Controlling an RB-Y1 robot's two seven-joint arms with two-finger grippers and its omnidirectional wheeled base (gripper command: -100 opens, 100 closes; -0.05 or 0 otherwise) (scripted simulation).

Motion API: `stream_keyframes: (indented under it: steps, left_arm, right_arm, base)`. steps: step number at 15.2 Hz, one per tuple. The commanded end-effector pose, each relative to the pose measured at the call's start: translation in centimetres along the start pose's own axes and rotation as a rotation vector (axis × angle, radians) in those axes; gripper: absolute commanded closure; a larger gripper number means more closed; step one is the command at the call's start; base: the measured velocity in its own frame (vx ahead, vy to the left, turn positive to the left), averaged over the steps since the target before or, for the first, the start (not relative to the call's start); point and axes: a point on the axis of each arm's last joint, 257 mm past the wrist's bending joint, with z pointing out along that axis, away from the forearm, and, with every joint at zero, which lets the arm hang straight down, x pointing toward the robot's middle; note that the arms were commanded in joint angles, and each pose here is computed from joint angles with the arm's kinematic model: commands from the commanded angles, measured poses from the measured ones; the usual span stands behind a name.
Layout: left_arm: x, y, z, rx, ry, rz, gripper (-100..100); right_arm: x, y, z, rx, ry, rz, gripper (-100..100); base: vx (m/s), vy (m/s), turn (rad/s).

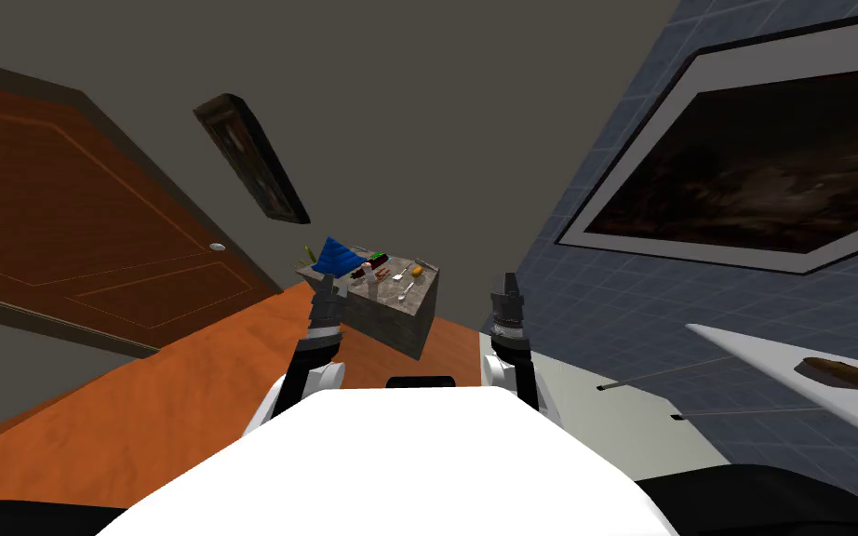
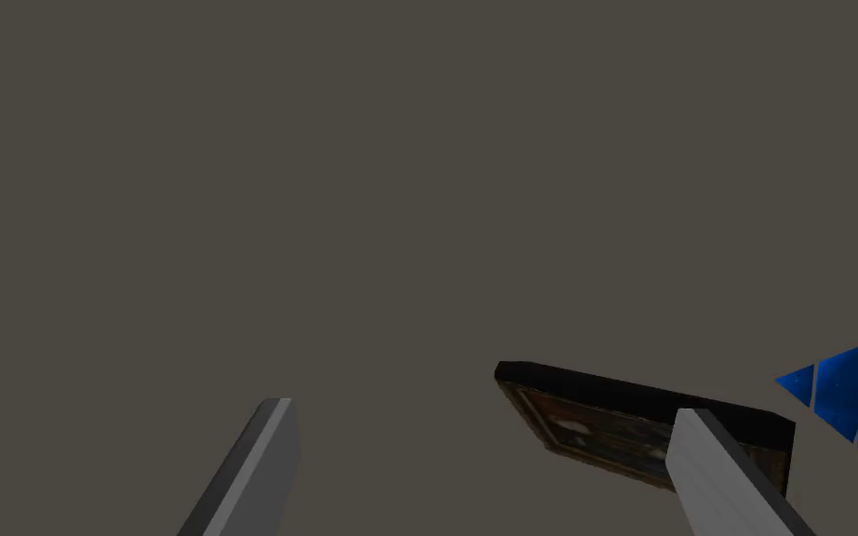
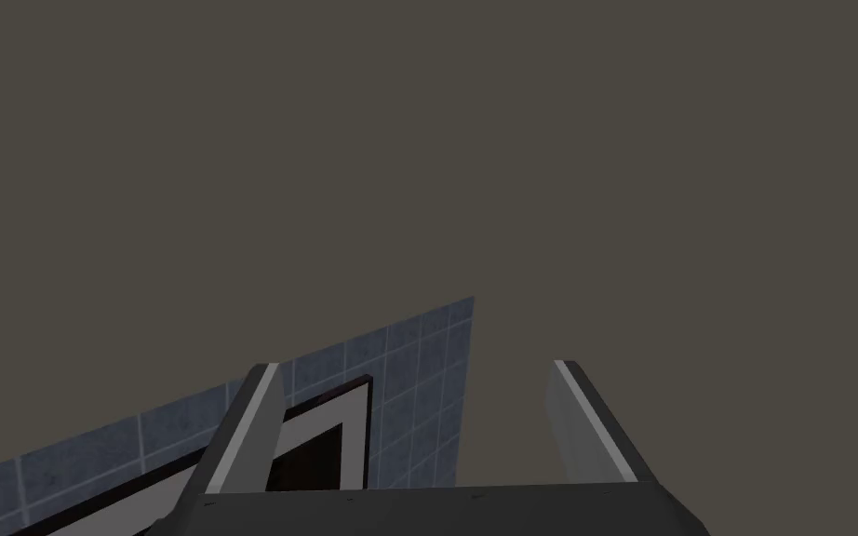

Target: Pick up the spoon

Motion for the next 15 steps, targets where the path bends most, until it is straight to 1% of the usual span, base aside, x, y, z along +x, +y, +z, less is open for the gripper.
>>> stream_keyframes:
  steps: [1, 4, 5, 7, 8, 10, 11, 13, 14, 15]
  left_arm:
    - [0.1, 0.3, -0.2, -0.009, 0.024, 0.016, -100]
    - [0.2, 1.8, -0.8, -0.05, 0.08, 0.055, -100]
    - [0.2, 1.8, -0.8, -0.05, 0.08, 0.055, -100]
    - [0.0, 3.2, -1.6, -0.095, 0.12, 0.086, -100]
    - [0.0, 3.2, -1.6, -0.095, 0.121, 0.086, -100]
    - [-0.4, 5.0, -2.6, -0.152, 0.159, 0.118, -100]
    - [-0.4, 5.0, -2.6, -0.151, 0.162, 0.121, -100]
    - [-1.1, 7.0, -3.9, -0.218, 0.199, 0.155, -100]
    - [-1.1, 7.0, -3.9, -0.218, 0.204, 0.158, -100]
    - [-1.5, 8.1, -4.7, -0.254, 0.225, 0.178, -100]
  right_arm:
    - [0.0, 0.0, 0.0, 0.0, 0.0, 0.0, 0]
    - [0.0, 0.0, 0.0, 0.0, 0.0, 0.0, 0]
    - [0.0, 0.0, 0.0, 0.0, 0.0, 0.0, 0]
    - [0.0, 0.0, 0.0, 0.0, 0.0, 0.0, 0]
    - [0.0, 0.0, 0.0, 0.0, 0.0, 0.0, 0]
    - [0.0, 0.0, 0.0, 0.0, 0.0, 0.0, 0]
    - [0.0, 0.0, 0.0, 0.0, 0.0, 0.0, 0]
    - [0.0, 0.0, 0.0, 0.0, 0.0, 0.0, 0]
    - [0.0, 0.0, 0.0, 0.0, 0.0, 0.0, 0]
    - [0.0, 0.0, 0.0, 0.0, 0.0, 0.0, 0]
  base:
    - [0.002, -0.005, -0.048]
    - [0.007, -0.015, -0.122]
    - [0.008, -0.016, -0.099]
    - [0.012, -0.021, -0.138]
    - [0.015, -0.023, -0.123]
    - [0.016, -0.028, -0.175]
    - [0.018, -0.026, -0.159]
    - [0.018, -0.034, -0.209]
    - [0.019, -0.032, -0.155]
    - [0.019, -0.03, -0.181]
